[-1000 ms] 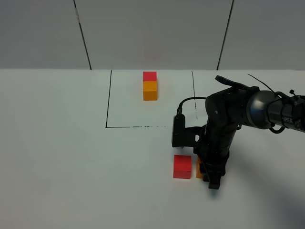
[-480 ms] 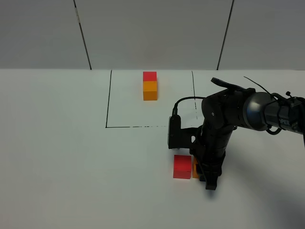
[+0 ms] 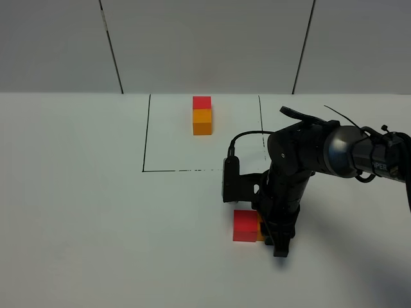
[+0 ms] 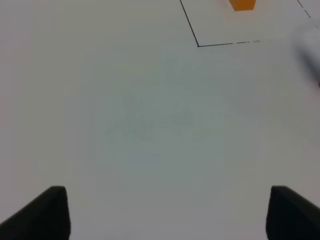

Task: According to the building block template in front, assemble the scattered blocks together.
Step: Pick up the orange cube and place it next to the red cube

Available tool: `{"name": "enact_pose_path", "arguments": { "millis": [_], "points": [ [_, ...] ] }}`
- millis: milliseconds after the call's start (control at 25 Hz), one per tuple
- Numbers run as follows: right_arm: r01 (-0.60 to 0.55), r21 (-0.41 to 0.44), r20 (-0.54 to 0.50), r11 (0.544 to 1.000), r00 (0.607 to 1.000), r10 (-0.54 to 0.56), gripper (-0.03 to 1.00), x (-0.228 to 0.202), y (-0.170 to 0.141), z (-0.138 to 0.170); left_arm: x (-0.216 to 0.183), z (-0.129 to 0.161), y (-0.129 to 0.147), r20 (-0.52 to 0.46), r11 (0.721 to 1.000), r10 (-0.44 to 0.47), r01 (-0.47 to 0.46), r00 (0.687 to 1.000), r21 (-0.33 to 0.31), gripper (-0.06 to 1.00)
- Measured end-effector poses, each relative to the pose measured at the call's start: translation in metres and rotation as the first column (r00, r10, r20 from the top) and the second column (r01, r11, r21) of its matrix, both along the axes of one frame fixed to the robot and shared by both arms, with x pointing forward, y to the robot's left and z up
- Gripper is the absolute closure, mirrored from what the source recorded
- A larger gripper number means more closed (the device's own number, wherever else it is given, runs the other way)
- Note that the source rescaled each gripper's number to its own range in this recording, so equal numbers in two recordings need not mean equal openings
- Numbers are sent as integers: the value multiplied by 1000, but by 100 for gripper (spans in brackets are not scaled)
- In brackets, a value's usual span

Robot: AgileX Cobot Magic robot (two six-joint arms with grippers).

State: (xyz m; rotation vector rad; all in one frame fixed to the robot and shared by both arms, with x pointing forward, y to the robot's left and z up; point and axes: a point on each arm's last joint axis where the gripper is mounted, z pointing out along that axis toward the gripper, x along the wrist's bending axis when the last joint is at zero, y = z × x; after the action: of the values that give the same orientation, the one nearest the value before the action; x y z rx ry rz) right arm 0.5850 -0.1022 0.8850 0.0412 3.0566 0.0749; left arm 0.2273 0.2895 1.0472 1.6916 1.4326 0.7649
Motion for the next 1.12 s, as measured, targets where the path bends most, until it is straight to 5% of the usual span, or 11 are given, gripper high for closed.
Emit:
{"name": "enact_pose_path", "arguments": {
  "millis": [600,680,920,1120],
  "points": [
    [10,3,4,1000,1000,-10,81,0,0,0,0,0,0,0,1000,0,0,1000,0,25],
    [29,20,14,999,999,-29,68,1,2,0,0,0,0,0,1000,0,0,1000,0,25],
    [125,61,60,990,990,-128,3,3,4,13,0,0,0,0,1000,0,0,1000,0,25],
    [181,100,115,978,975,-192,-3,0,1,49,0,0,0,0,1000,0,0,1000,0,25]
  ]
}}
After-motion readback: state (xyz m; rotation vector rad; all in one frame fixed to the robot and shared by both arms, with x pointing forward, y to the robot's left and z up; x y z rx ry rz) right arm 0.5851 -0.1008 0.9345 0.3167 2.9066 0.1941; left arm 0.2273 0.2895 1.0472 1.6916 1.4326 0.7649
